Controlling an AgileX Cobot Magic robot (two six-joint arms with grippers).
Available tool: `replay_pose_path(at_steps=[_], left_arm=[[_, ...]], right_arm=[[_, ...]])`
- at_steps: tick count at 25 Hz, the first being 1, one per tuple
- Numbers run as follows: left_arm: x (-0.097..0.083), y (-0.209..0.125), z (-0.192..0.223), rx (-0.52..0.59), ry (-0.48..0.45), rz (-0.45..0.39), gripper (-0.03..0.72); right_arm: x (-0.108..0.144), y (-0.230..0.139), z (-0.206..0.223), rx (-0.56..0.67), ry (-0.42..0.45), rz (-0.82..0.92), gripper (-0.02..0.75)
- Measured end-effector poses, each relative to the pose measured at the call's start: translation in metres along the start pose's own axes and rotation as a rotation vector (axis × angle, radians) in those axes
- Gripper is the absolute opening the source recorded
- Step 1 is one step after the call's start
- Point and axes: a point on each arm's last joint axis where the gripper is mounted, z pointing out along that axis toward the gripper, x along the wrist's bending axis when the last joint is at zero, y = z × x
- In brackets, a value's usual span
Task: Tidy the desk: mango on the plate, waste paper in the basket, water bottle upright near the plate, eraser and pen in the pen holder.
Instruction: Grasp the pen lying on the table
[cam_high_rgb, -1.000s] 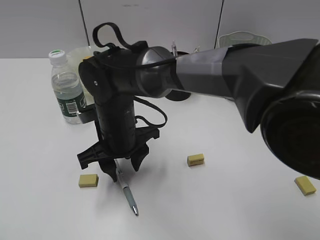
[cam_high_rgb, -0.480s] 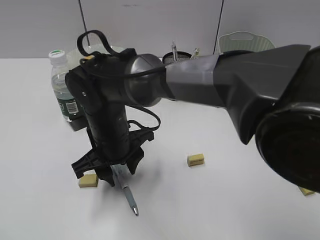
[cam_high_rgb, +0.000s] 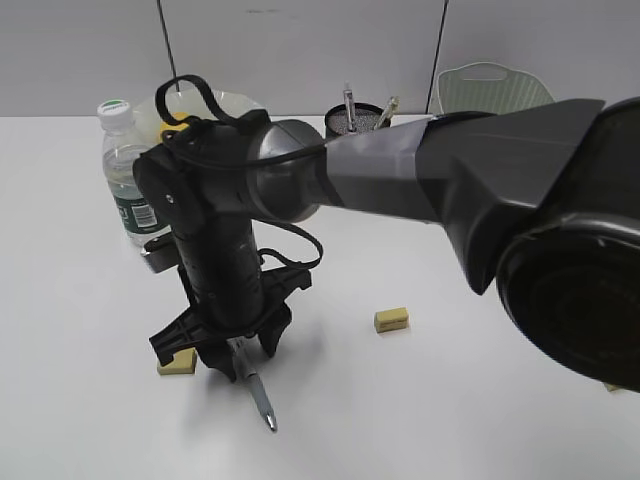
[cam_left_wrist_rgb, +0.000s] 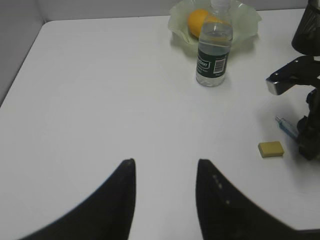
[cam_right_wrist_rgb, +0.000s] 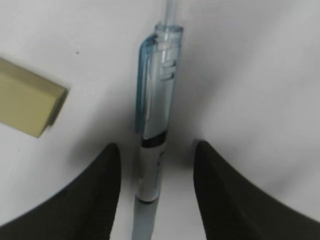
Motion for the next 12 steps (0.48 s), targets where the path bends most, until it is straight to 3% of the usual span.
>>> replay_pose_path(at_steps=[8, 12], left_arm=[[0.0, 0.0, 0.0, 0.0, 0.0, 0.0, 0.309], [0.0, 0.0, 0.0, 0.0, 0.0, 0.0, 0.309]], right_arm=[[-0.0008, -0.0021, 0.0022, 0.03, -0.011, 0.0, 0.307], [-0.0003, -0.0024, 0.0022, 0.034, -0.007, 0.003, 0.209]])
